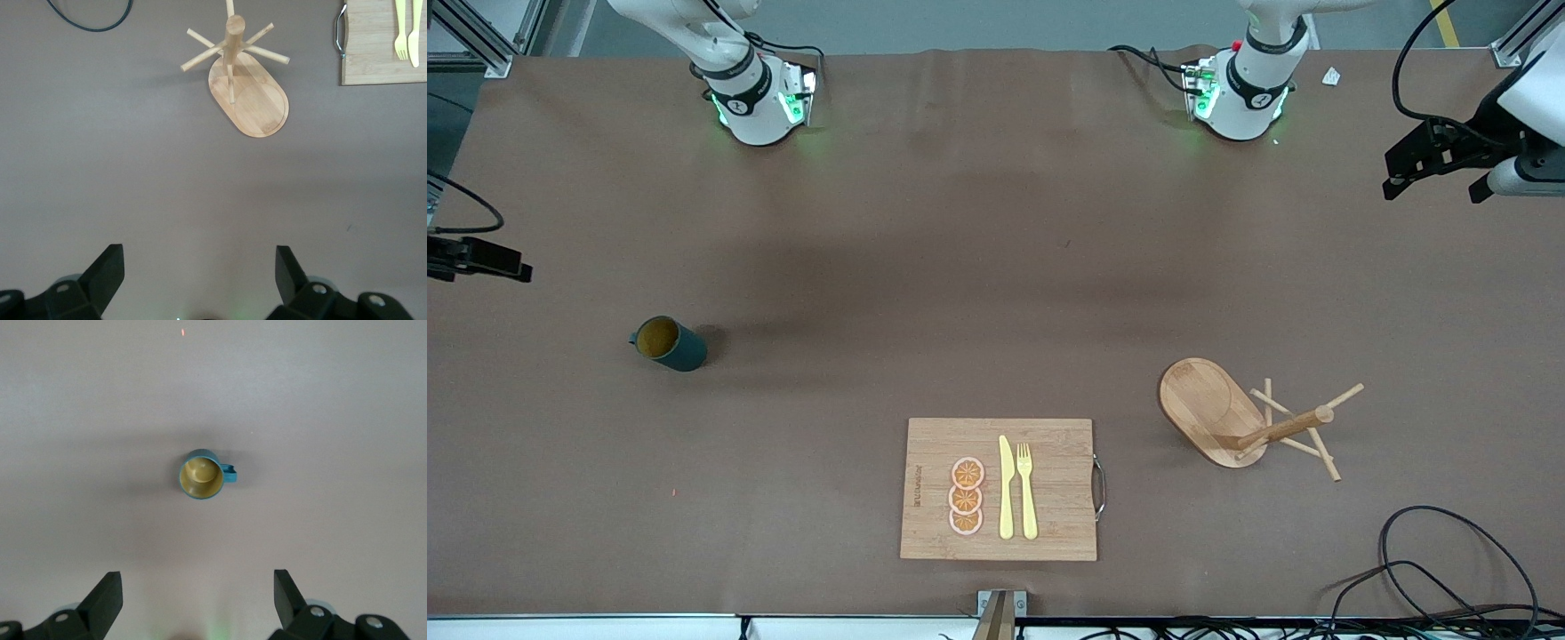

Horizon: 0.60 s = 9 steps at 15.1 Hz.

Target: Transfer cup from left to right arm and place

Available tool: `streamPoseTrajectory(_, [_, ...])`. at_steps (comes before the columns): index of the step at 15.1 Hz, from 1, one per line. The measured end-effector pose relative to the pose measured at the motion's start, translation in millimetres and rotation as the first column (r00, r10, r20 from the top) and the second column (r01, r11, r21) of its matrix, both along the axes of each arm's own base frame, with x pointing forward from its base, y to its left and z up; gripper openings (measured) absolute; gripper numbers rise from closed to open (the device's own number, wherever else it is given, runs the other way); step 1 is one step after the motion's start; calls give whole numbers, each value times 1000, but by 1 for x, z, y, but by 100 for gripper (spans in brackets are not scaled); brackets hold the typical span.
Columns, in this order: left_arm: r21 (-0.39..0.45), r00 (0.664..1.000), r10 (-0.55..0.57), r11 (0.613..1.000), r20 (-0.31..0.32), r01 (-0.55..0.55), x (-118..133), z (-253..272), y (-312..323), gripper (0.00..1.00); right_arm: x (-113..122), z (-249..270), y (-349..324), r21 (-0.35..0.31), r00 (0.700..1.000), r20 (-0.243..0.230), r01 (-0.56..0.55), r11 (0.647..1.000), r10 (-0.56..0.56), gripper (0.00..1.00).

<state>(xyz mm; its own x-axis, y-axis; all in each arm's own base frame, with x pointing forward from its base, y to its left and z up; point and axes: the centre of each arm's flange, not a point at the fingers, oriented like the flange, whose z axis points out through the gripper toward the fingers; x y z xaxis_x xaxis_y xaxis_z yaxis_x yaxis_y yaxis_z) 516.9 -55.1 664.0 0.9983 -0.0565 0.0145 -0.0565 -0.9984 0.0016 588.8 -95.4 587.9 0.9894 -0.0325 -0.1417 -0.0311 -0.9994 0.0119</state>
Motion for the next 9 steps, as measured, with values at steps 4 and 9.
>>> streamPoseTrajectory(4, [0,1000,9,1000,3,-9,1,0,5,100,-19,29,2,5,999,42,-3,1000,3,100])
streamPoseTrajectory(9, [-1,1000,7,1000,9,-7,3,-3,4,100,-50,40,5,14,999,52,-9,1000,8,100])
